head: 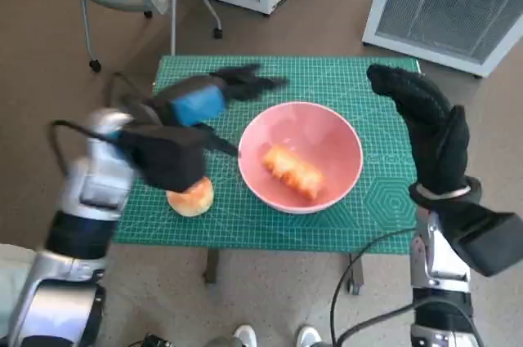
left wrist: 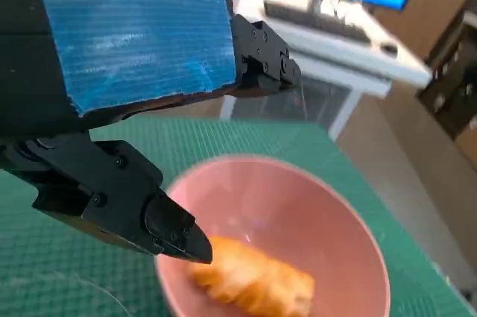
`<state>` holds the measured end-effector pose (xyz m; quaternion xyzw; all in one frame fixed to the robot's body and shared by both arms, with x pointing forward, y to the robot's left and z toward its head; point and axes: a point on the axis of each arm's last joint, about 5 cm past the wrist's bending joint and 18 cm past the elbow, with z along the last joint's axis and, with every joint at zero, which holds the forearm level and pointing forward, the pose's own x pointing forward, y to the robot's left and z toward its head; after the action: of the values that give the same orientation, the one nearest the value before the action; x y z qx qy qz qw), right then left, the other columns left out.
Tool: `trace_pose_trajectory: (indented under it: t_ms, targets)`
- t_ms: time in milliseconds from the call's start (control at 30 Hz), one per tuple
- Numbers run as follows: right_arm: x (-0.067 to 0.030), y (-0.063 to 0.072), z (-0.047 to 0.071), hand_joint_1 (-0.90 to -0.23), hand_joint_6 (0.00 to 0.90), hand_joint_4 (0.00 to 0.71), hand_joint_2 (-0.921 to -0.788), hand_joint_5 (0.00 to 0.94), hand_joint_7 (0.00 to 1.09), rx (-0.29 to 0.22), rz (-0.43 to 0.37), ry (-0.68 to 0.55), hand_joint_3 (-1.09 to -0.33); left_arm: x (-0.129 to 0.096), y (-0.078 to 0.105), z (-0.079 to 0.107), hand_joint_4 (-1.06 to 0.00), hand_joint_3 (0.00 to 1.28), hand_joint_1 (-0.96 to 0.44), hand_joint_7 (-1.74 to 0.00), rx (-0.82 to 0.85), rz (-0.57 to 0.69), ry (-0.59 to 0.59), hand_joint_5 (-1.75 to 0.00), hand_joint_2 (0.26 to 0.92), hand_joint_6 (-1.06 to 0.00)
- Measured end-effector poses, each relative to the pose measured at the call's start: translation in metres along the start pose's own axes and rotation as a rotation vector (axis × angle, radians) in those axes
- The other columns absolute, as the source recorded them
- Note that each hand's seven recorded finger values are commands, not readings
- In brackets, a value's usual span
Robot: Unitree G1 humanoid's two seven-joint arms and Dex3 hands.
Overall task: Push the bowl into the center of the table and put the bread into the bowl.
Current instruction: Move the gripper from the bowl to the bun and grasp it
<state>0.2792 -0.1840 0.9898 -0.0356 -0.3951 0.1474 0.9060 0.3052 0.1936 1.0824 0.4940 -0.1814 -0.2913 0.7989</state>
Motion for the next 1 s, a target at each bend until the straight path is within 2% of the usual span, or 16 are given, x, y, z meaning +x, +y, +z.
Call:
trace_pose_trajectory:
  t_ms: [200, 533, 1000]
  targets:
    - [0.0016, 0.002, 0.001, -0.578, -0.001, 0.118, -0.921, 0.008, 0.44, 0.007, 0.007, -0.001, -0.67, -0.026, 0.011, -0.009, -0.02, 0.0, -0.16, -0.01, 0.008, 0.032, 0.069, 0.0, 0.746, -0.23]
    - [0.0019, 0.002, 0.001, -0.578, -0.001, 0.116, -0.921, 0.005, 0.44, 0.011, 0.006, -0.004, -0.668, -0.058, 0.021, -0.018, -0.03, 0.0, -0.22, 0.0, 0.049, -0.006, 0.212, 0.0, 0.729, -0.23]
    - [0.002, 0.002, 0.001, -0.575, -0.001, 0.115, -0.921, 0.004, 0.46, 0.015, 0.006, -0.002, -0.672, -0.072, 0.008, -0.03, -0.09, 0.0, -0.19, -0.01, -0.011, -0.105, 0.302, -0.01, 0.732, -0.26]
